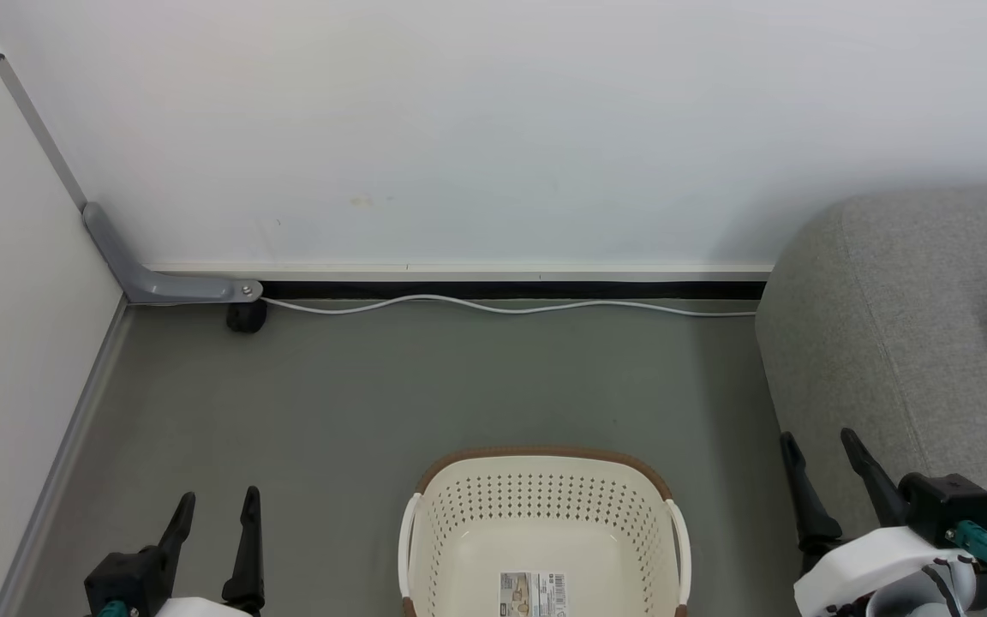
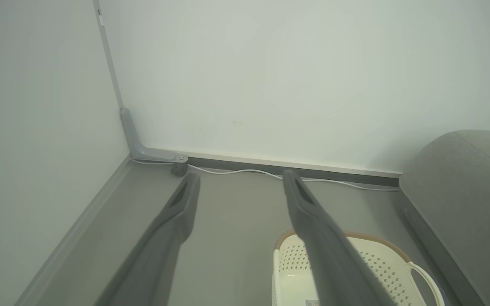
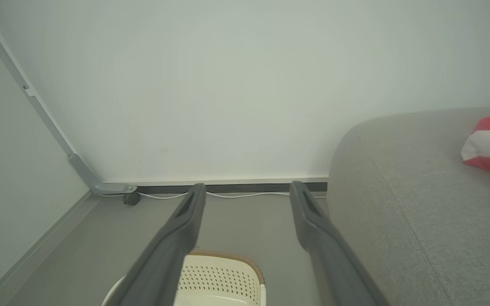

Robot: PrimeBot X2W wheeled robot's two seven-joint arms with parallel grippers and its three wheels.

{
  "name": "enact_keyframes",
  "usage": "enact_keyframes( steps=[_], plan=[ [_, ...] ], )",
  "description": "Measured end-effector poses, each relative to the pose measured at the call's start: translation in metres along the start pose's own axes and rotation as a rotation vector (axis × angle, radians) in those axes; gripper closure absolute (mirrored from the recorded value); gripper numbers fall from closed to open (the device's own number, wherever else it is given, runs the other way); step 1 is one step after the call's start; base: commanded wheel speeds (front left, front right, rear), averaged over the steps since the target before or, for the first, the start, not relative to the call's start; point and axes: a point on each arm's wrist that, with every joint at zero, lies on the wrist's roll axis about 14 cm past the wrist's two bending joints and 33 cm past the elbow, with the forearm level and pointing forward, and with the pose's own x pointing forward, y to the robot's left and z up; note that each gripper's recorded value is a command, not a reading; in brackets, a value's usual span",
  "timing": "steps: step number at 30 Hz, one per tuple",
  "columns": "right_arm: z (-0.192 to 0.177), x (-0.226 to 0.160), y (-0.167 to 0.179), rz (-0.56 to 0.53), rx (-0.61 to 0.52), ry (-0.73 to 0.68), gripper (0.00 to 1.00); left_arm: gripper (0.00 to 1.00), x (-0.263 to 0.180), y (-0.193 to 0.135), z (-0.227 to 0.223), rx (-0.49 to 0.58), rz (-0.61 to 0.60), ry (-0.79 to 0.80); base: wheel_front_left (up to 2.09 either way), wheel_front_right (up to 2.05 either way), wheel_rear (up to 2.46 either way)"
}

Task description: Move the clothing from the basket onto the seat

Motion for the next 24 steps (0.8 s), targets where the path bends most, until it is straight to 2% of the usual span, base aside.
enact_keyframes(
  steps=[17,18,24],
  plan=[
    [0.000,-0.002,-0.008,-0.031,0.009,-0.003,0.00,0.00,0.000,-0.010,-0.006,0.005,-0.032,0.018,0.00,0.00,0.00],
    [0.000,-0.003,-0.009,-0.033,0.009,-0.003,1.00,1.00,0.001,-0.010,-0.006,0.004,-0.034,0.018,0.00,0.00,0.00],
    [-0.035,-0.020,-0.008,-0.059,0.048,0.095,1.00,1.00,-0.011,-0.011,-0.034,-0.026,-0.018,0.107,0.00,0.00,0.00]
  ],
)
